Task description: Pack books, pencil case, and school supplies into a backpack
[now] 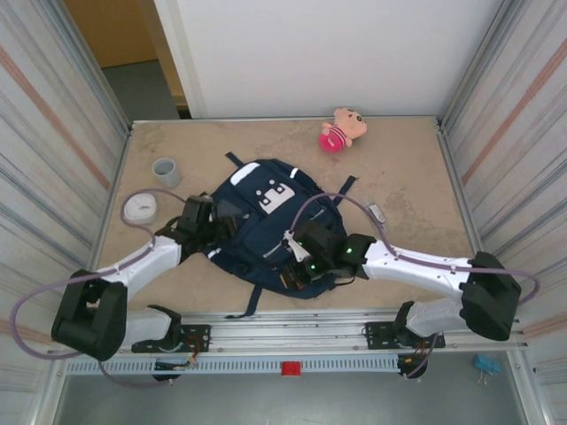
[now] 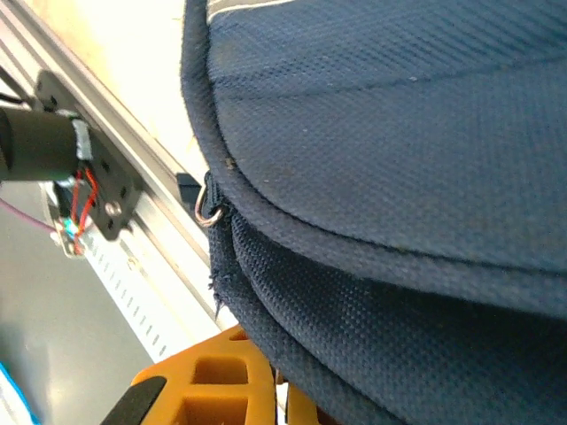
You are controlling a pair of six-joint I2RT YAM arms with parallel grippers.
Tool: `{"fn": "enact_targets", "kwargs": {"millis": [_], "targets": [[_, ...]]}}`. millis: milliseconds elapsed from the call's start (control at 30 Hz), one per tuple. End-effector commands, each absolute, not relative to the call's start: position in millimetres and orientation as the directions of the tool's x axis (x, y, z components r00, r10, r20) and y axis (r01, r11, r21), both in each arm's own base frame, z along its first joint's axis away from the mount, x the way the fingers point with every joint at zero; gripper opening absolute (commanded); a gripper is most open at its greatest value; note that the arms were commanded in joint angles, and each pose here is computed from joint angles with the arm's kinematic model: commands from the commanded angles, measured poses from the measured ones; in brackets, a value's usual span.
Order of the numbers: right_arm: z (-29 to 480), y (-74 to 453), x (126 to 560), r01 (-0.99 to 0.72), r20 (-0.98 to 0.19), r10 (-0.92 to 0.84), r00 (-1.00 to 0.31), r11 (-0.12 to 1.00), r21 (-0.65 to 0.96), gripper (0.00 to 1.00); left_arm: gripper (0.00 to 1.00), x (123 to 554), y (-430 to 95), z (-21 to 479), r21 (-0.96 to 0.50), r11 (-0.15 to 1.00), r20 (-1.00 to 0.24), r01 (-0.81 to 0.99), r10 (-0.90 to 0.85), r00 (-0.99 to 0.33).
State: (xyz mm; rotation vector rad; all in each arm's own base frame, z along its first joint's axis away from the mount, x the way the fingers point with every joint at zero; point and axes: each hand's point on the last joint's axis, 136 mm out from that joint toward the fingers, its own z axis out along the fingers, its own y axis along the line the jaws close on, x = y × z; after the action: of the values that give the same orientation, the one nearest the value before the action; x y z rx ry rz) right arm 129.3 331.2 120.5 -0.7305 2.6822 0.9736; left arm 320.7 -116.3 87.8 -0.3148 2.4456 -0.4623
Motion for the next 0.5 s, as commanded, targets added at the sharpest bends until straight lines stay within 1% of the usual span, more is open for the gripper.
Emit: {"fn": "enact_targets", "kwargs": {"millis": [0, 167, 300, 400, 467], "targets": [[150, 362, 149, -0.519, -0.416, -0.319, -0.852, 0.623, 0.585, 0.0, 0.63, 323, -132, 128, -0.49, 0.871, -0.548, -0.038, -0.341, -0.764], [156, 381, 154, -0.523, -0.418, -0.318, -0.851, 0.588, 0.617, 0.0, 0.64, 264, -134, 142, -0.62, 0.777, -0.464, -0.109, -0.475, -0.748], [155, 388, 155, -0.529, -0.408, -0.338, -0.848, 0.577, 0.622, 0.0, 0.6, 222, -134, 129, -0.676, 0.711, -0.356, -0.193, -0.545, -0.759], [156, 391, 155, -0.532, -0.408, -0.341, -0.847, 0.57, 0.626, 0.0, 0.56, 210, -146, 120, -0.75, 0.623, -0.276, -0.221, -0.599, -0.751], [156, 392, 155, -0.533, -0.406, -0.345, -0.846, 0.566, 0.629, 0.0, 0.54, 209, -153, 115, -0.777, 0.588, -0.249, -0.226, -0.616, -0.748]]}}
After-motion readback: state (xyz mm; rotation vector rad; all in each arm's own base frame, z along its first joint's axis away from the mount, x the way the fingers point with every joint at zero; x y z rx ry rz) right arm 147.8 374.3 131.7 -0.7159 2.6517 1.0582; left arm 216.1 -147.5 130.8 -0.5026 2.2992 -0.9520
